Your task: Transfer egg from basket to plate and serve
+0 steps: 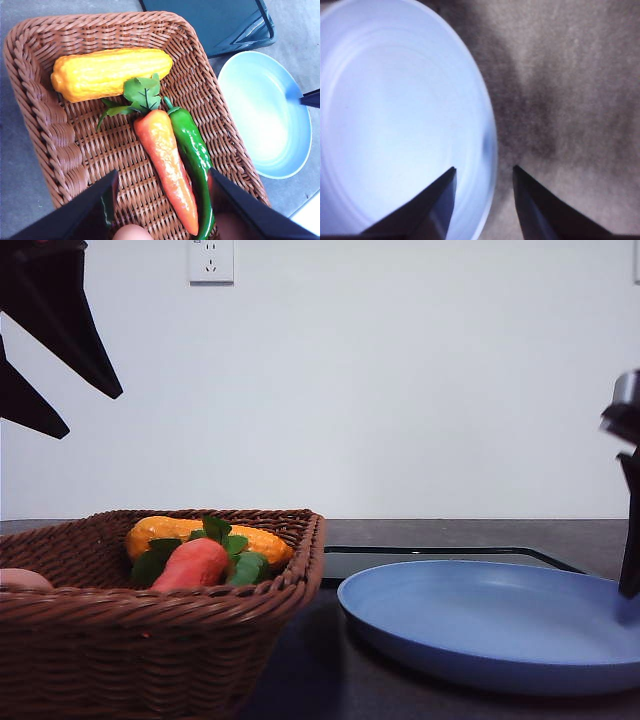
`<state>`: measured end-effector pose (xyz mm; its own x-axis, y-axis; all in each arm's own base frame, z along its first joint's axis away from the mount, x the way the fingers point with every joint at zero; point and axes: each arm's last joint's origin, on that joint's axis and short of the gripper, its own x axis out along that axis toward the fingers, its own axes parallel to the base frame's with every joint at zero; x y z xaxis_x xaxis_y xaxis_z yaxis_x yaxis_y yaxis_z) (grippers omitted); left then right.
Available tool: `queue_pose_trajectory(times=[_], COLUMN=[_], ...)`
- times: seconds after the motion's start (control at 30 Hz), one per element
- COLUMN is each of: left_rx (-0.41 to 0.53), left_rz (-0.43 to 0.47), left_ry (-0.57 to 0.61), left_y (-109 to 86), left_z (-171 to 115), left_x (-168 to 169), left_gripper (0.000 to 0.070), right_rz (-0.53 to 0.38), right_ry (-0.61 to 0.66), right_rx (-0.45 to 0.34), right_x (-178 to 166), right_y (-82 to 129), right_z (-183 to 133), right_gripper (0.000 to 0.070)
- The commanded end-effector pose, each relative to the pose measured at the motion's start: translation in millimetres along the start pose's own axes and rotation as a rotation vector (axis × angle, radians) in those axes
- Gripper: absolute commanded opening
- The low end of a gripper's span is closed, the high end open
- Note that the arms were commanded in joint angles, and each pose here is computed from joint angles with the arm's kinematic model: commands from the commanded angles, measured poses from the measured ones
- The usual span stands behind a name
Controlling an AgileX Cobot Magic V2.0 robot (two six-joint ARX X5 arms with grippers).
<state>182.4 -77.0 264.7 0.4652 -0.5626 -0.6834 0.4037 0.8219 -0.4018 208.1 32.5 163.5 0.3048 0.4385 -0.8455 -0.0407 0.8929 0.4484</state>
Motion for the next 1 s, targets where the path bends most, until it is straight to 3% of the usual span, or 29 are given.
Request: queue_pose_trajectory(times=[0.0,0.1,0.43,0.87,0.97], left_rx=[0.01,0.012,0.017,0.023,0.034], left_rz=[-0.009,-0.009,-0.009,-0.01,-0.018], left_ry=[-0.009,-0.009,-0.01,-0.008,-0.003], left_y=[-2.1,-2.1,-2.1,-2.3,-3.7], left_z=[4,4,4,4,4], left_x=[-1,-1,-1,0,0], left_gripper=[0.0359,0.0359,0.0359,0.036,0.039], right_rz=[0.002,0.007,0.006,0.025,0.031], right_ry=[0.004,0.019,0.033,-0.075,-0.118], right_rx=[0.0,0.012,0.018,-0.009,-0.02], right_x=[6,13,18,-5,-15], right_y=[-1,-3,-6,3,5], right_z=[3,5,6,7,7], right_gripper=[0.0234,0.0207,0.0,0.0,0.0])
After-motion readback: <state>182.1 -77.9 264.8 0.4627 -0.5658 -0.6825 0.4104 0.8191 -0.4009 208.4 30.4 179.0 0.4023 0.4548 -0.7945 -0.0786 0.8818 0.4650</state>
